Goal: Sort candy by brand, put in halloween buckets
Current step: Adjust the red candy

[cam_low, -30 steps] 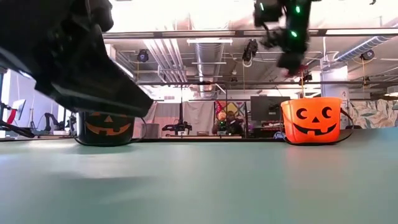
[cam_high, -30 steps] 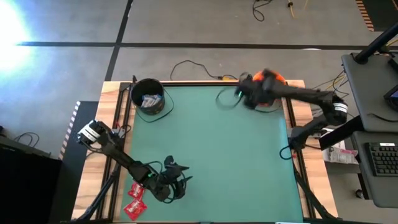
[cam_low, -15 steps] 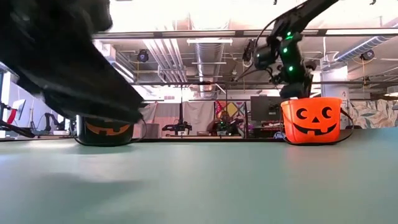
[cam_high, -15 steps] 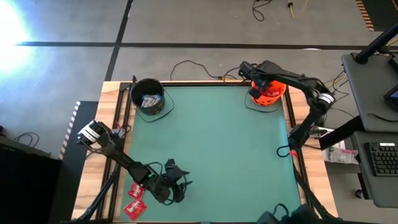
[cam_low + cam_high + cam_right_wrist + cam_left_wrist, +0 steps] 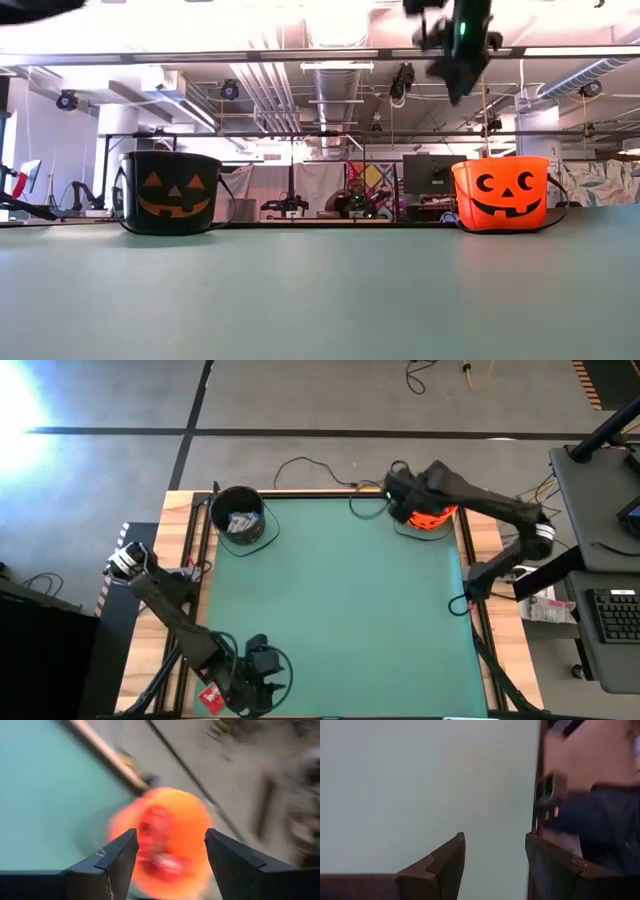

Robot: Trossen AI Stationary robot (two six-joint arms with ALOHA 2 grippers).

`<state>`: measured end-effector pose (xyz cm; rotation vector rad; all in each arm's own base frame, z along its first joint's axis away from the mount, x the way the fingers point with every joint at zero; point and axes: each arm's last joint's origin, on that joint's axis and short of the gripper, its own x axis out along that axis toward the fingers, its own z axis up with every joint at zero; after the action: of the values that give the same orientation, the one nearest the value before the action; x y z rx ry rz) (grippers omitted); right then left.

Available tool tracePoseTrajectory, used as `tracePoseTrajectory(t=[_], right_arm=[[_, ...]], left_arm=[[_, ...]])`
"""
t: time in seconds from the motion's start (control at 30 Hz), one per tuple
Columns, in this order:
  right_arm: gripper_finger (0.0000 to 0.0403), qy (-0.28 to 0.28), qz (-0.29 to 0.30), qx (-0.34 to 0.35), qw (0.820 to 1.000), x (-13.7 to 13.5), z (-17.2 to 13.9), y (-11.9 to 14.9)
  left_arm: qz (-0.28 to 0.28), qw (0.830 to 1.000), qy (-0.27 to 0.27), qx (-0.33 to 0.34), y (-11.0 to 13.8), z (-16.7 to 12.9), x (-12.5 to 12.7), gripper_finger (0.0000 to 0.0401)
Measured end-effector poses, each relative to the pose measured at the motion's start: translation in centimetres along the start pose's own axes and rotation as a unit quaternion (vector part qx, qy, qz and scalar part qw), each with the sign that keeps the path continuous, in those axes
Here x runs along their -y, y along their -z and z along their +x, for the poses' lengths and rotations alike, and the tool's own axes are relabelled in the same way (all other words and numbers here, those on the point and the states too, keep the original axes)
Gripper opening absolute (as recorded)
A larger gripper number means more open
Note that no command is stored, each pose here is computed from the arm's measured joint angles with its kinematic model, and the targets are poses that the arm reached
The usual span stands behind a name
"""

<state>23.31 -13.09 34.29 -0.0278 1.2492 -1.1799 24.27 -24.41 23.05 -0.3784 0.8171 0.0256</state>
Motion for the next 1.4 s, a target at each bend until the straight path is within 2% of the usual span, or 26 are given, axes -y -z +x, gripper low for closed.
tracePoseTrajectory(t=[0.13,0.23,0.33,0.43,0.6,0.67,0.93,1.03,1.13,1.27,1.4], right_arm=[[0.0219,-0.121,0.022,0.08,0.989,-1.9,-4.9,2.0],[0.0215,-0.169,0.015,0.132,0.977,-3.8,-7.6,4.0],[0.0211,-0.184,0.004,0.179,0.966,-5.8,-9.4,5.9],[0.021,-0.2,-0.017,0.211,0.957,-7.7,-10.4,7.1],[0.021,-0.222,-0.024,0.236,0.946,-10.8,-10.8,7.2],[0.021,-0.223,-0.031,0.241,0.944,-11.9,-10.7,6.8],[0.0209,-0.202,-0.092,0.225,0.949,-15.7,-9.5,6.2],[0.0209,-0.205,-0.105,0.214,0.949,-16.7,-9.1,6.2],[0.0209,-0.205,-0.107,0.208,0.95,-17.2,-8.9,6.3],[0.0209,-0.208,-0.113,0.209,0.949,-17.5,-9.1,6.6],[0.0209,-0.226,-0.107,0.207,0.946,-17.5,-9.7,7.0]], left_arm=[[-0.055,0.99,-0.042,-0.123,-0.5,-1.4,0.9,0.0191],[-0.106,0.969,-0.086,-0.208,0.8,-1.6,1.3,0.0198],[-0.147,0.937,-0.123,-0.291,2.8,-1.6,1.5,0.0214],[-0.176,0.916,-0.143,-0.331,4.8,-1.6,1.8,0.0237],[-0.211,0.874,-0.147,-0.413,6.9,-1.5,2.9,0.0277],[-0.206,0.865,-0.151,-0.431,7.7,-1.4,3.1,0.029],[-0.153,0.864,-0.187,-0.442,9.8,1.5,1.4,0.0307],[-0.149,0.85,-0.225,-0.452,10.6,2.8,-0.9,0.03],[-0.149,0.845,-0.227,-0.46,10.3,3.9,-3.1,0.0283],[-0.11,0.864,-0.21,-0.444,8.7,5.4,-5.1,0.0252],[-0.06,0.905,-0.183,-0.379,5.3,7.3,-6.4,0.0215]])
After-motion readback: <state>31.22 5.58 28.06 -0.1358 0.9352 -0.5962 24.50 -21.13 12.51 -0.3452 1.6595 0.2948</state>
